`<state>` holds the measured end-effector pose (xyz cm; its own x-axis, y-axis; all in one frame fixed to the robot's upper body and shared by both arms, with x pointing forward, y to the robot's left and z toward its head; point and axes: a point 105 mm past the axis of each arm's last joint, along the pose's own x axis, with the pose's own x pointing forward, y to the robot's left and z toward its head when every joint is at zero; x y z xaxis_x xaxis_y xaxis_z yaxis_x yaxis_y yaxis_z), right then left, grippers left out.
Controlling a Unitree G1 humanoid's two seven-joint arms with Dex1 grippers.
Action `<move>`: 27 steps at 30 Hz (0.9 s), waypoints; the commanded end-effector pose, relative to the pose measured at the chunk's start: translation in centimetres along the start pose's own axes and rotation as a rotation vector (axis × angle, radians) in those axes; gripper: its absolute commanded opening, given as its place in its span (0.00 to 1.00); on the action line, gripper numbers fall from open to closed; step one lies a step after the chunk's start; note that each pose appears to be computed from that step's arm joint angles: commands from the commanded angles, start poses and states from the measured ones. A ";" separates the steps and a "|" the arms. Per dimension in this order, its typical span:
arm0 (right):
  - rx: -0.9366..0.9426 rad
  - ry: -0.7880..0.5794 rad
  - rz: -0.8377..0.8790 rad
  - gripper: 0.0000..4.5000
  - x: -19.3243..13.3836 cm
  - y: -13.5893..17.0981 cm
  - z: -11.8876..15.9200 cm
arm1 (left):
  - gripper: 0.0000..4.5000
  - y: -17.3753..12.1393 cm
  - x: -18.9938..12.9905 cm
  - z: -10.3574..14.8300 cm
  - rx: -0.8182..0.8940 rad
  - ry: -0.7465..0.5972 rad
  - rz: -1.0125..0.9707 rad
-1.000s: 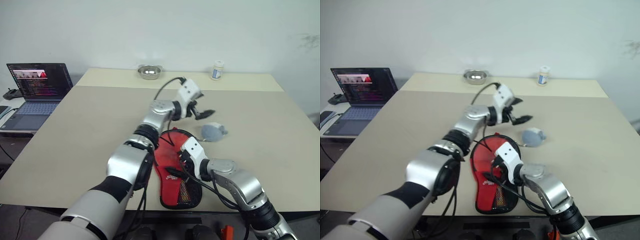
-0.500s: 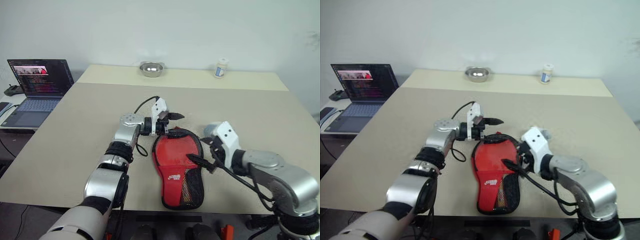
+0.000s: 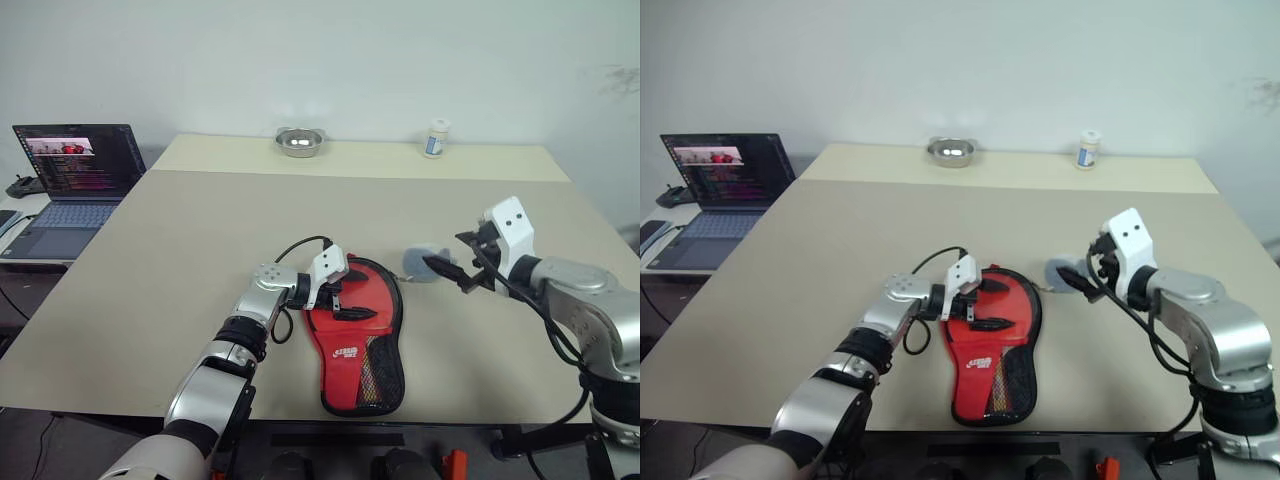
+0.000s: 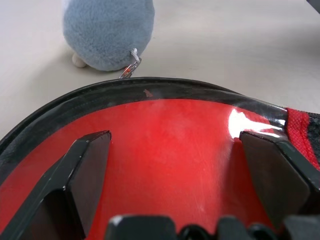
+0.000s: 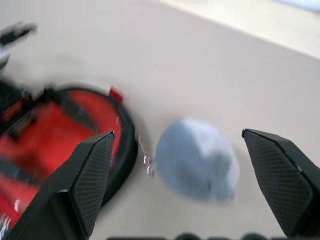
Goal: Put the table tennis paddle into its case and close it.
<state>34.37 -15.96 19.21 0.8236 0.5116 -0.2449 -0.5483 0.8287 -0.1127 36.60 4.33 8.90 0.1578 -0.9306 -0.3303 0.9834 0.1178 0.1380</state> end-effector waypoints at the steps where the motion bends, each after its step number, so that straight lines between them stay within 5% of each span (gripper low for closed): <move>1: 0.000 -0.022 -0.037 1.00 1.6 -1.3 -0.1 | 1.00 -1.1 0.7 -1.5 -0.049 0.035 -0.042; 14: 0.099 0.036 -0.060 1.00 5.0 -1.6 -3.7 | 1.00 -1.0 0.4 -2.2 -0.060 0.048 -0.016; 27: -0.046 0.115 -0.041 0.06 4.6 0.0 -5.4 | 1.00 -1.4 1.1 -3.0 -0.065 0.063 -0.017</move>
<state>37.66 -15.06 12.59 0.8261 0.4373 -0.3553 -0.5075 0.8514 -0.1322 36.66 4.10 8.27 0.1764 -0.9287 -0.3261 0.9808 0.1378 0.1380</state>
